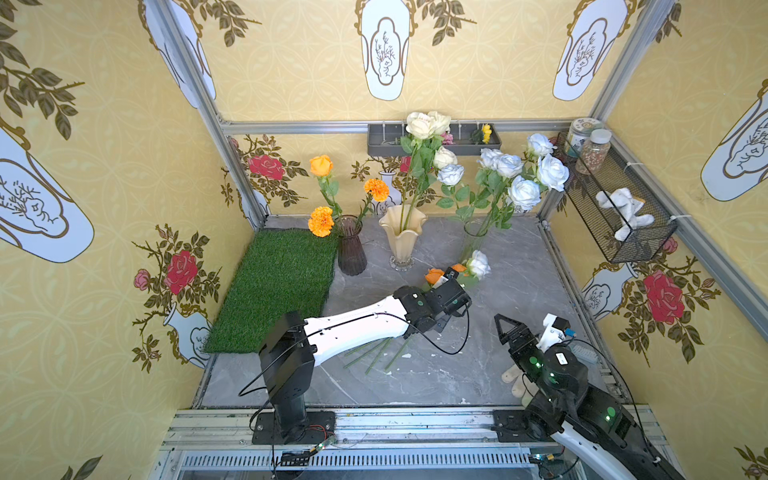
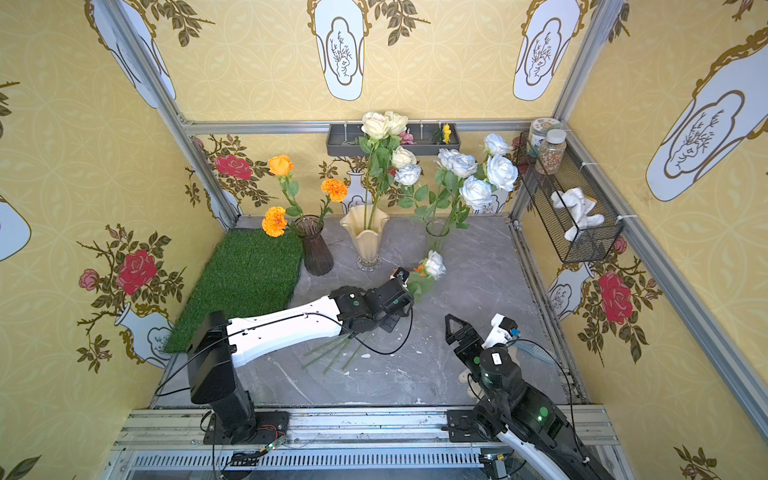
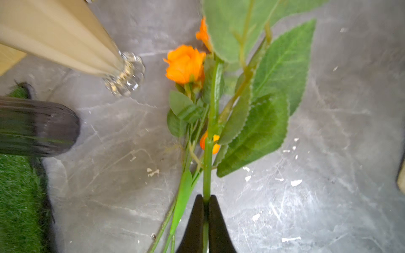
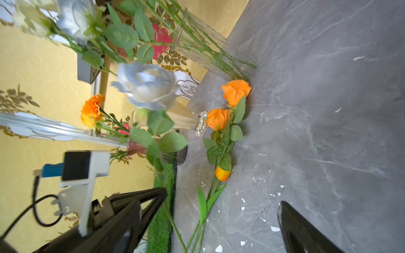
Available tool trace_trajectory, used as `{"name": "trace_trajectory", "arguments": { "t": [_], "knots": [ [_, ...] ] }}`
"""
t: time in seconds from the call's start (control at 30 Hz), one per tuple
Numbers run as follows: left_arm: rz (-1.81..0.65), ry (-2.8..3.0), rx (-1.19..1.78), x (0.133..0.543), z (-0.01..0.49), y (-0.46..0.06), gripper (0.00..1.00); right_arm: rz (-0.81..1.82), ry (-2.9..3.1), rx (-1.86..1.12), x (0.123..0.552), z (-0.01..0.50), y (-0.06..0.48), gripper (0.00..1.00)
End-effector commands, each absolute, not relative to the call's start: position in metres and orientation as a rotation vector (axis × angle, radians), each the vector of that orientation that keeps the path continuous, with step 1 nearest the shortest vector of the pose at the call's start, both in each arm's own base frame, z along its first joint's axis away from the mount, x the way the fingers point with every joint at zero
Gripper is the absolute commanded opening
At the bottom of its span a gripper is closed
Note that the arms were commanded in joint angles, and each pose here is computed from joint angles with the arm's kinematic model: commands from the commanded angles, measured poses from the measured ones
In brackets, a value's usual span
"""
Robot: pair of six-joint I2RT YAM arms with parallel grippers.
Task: Arrange the flowers in different vases according to their colors
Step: Pick up the flower at the center of the board, then insert the flower into the vase.
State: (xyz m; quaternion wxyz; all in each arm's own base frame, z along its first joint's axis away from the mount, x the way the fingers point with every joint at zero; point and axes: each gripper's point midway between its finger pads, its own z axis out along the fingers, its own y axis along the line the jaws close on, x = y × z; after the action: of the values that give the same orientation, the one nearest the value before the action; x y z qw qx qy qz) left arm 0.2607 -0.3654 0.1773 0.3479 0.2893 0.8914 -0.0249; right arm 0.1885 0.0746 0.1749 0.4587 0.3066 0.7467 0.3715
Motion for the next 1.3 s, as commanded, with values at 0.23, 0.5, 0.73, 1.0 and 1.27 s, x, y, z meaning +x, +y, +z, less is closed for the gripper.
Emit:
{"name": "trace_trajectory", "arguments": {
  "t": [0.23, 0.5, 0.73, 1.0, 1.27],
  "knots": [
    [-0.373, 1.812, 0.44, 0.314, 0.372, -0.4, 0.0, 0.855, 1.85, 0.74, 0.2, 0.179, 0.08, 0.97],
    [-0.614, 1.685, 0.428, 0.345, 0.437, -0.429, 0.0, 0.871, 1.827, 0.689, 0.204, 0.184, 0.085, 0.97],
    [-0.722, 1.588, 0.453, 0.36, 0.464, -0.457, 0.0, 0.876, 1.822, 0.662, 0.206, 0.183, 0.089, 0.97],
    [-0.635, 1.414, 0.462, 0.383, 0.5, -0.469, 0.0, 0.867, 1.841, 0.64, 0.208, 0.183, 0.093, 0.97],
    [-0.668, 1.389, 0.43, 0.426, 0.497, -0.464, 0.0, 0.865, 1.844, 0.64, 0.208, 0.182, 0.093, 0.97]
  ]
}}
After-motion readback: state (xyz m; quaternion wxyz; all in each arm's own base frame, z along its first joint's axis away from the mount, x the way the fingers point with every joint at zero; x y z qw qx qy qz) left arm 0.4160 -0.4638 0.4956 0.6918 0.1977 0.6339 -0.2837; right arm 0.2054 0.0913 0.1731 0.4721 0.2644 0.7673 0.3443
